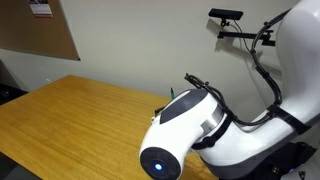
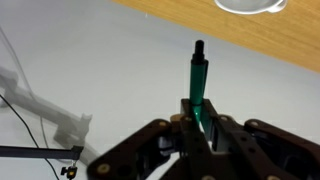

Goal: Pick up the pen from the table and put it in the white cup.

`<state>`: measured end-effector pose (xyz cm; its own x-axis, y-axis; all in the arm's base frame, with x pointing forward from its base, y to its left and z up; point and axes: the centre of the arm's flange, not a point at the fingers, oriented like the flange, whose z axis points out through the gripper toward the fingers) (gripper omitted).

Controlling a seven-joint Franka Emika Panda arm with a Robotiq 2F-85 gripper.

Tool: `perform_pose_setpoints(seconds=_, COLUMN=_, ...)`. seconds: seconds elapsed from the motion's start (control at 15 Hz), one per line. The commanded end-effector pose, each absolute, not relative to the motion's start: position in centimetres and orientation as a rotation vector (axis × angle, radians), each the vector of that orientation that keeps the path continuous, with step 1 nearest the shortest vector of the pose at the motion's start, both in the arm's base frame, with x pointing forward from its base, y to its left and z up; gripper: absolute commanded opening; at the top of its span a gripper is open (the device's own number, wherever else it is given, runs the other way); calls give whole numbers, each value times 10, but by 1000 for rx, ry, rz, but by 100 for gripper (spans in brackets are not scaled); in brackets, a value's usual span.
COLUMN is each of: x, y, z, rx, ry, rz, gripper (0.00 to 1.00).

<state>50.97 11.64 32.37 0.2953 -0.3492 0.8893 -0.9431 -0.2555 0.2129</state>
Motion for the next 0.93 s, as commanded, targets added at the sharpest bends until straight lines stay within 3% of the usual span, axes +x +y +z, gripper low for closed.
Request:
perform_pose_setpoints(seconds=0.0, x=510, y=116, z=324, rx=1770, ry=-1170, rz=943, gripper=14)
perform_pose_setpoints(seconds=0.07, x=510, y=116, z=324, rx=1770, ry=-1170, rz=943, gripper=3)
perform_pose_setpoints(seconds=0.87, x=533, y=104, z=351, rx=1782, ry=-1086, rz=1021, gripper=3)
